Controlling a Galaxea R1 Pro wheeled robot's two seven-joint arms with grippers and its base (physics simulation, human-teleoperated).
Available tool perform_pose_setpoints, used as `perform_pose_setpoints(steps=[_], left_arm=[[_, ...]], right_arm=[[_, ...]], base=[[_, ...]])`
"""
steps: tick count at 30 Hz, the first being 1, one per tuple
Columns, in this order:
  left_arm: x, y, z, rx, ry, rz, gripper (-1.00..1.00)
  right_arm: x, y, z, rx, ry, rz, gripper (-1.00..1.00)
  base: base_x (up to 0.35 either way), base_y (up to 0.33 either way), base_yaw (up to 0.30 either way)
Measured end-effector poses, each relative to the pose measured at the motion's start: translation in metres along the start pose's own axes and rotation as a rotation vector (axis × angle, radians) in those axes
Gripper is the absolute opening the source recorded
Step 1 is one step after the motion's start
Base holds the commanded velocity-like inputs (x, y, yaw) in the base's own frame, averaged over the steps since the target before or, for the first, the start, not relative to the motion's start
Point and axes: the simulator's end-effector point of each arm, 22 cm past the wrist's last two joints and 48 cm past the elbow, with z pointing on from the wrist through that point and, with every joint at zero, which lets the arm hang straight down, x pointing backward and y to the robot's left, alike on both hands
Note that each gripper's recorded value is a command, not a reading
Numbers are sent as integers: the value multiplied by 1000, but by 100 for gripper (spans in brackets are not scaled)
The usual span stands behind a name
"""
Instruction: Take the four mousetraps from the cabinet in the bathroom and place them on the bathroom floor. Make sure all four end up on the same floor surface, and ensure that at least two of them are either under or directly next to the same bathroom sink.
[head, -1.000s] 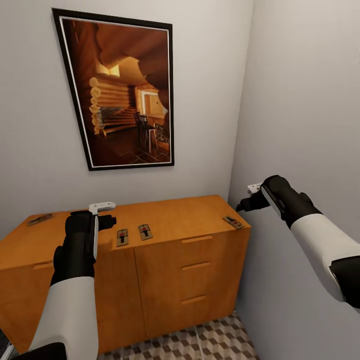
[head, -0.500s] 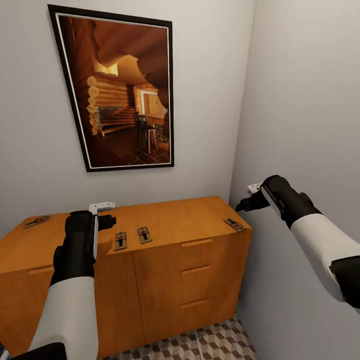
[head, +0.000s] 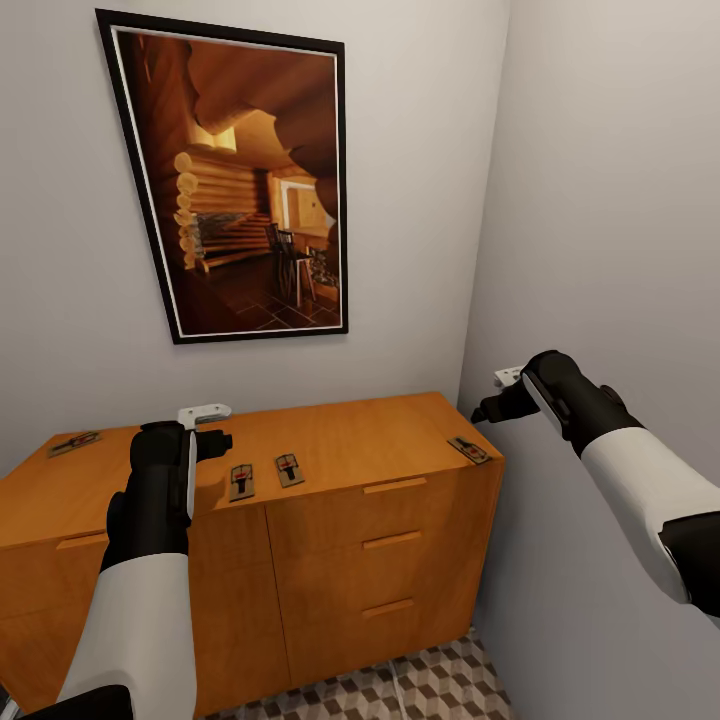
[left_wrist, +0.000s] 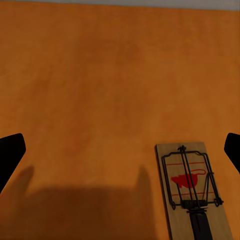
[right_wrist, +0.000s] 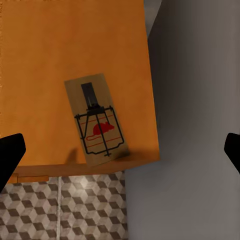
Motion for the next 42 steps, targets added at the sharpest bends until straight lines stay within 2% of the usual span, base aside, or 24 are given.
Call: perform_pose_setpoints(steps=[8, 24, 42], left_arm=[[0, 0, 0, 1, 0, -1, 100], [0, -1, 0, 3, 0, -1, 100], [1, -1, 1, 3, 3, -1, 100]], right_arm=[[2, 1, 1, -5, 4, 6, 100], [27, -2, 16, -26, 73, 42, 100], [31, -1, 18, -33, 82, 47, 100]], base=[[0, 0, 0], [0, 0, 0], [25, 0, 0]])
